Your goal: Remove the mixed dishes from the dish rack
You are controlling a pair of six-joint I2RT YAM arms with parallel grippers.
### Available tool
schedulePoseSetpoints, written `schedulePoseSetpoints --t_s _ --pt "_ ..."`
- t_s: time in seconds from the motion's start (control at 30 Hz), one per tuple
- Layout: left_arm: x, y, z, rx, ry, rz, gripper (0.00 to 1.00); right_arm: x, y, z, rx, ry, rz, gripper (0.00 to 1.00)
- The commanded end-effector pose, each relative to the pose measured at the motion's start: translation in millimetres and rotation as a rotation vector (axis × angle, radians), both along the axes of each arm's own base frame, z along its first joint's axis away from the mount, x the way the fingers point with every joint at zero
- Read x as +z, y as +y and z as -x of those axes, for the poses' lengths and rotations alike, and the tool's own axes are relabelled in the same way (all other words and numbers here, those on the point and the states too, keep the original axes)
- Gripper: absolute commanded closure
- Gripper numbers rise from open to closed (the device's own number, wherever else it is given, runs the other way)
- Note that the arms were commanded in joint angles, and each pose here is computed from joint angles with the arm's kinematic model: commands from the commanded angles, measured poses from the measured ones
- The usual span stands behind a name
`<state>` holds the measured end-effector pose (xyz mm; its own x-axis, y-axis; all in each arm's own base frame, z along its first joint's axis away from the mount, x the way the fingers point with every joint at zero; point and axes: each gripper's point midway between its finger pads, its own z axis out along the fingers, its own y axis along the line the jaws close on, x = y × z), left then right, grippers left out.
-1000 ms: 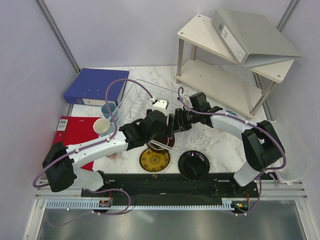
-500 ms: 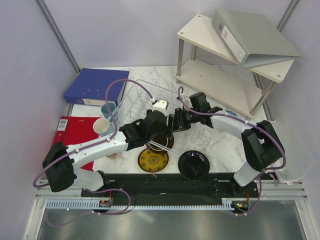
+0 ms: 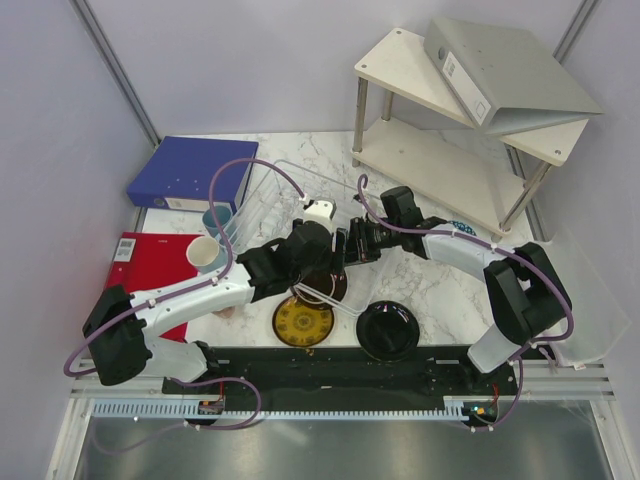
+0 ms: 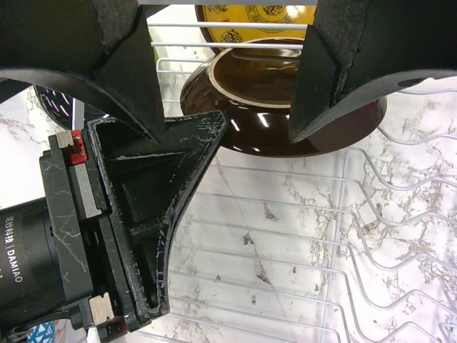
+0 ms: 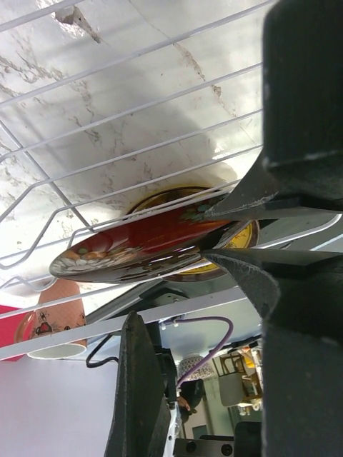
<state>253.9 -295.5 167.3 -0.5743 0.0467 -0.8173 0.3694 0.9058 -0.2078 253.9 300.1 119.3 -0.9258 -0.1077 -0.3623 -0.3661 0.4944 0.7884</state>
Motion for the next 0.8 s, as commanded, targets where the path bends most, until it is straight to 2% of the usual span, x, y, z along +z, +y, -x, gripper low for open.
schedulePoseSetpoints --t_s 0.0,0.13,0.17,0.37,0.47,0.53,0.6,0.7,0.77 --pt "15.6 -3.9 -2.4 0.013 -0.019 0.073 0.24 23.1 6.4 8.3 0.039 -0.024 -0.077 0.75" --pt "14.9 -3.9 -2.1 0.013 -0.016 0.074 0.24 19.2 9.3 12.1 0.057 -0.012 -0.078 0.65" --pt "14.4 -4.2 -1.8 0.012 -0.016 0.072 0.24 18.4 9.7 13.0 0.061 -0.009 -0.078 0.60" --pt "12.5 -3.7 -2.3 0.014 -0.014 0.068 0.24 9.3 11.0 14.9 0.066 0.008 -0.061 0.55" --pt "13.5 -4.0 -2.7 0.015 -0.016 0.070 0.24 4.7 11.7 15.2 0.071 0.018 -0.056 0.56" --pt "12.4 -4.2 -2.9 0.015 -0.014 0.068 0.24 3.9 13.0 16.7 0.080 0.022 -0.059 0.60" --pt "12.2 -4.4 -2.0 0.012 -0.014 0.068 0.24 4.7 14.1 18.4 0.089 0.025 -0.064 0.69" --pt "12.1 -4.1 -2.5 0.014 -0.013 0.067 0.25 6.6 14.8 18.6 0.092 0.020 -0.067 0.71" --pt "10.4 -2.3 -2.2 0.019 -0.008 0.056 0.25 5.4 14.7 18.3 0.090 0.020 -0.065 0.75"
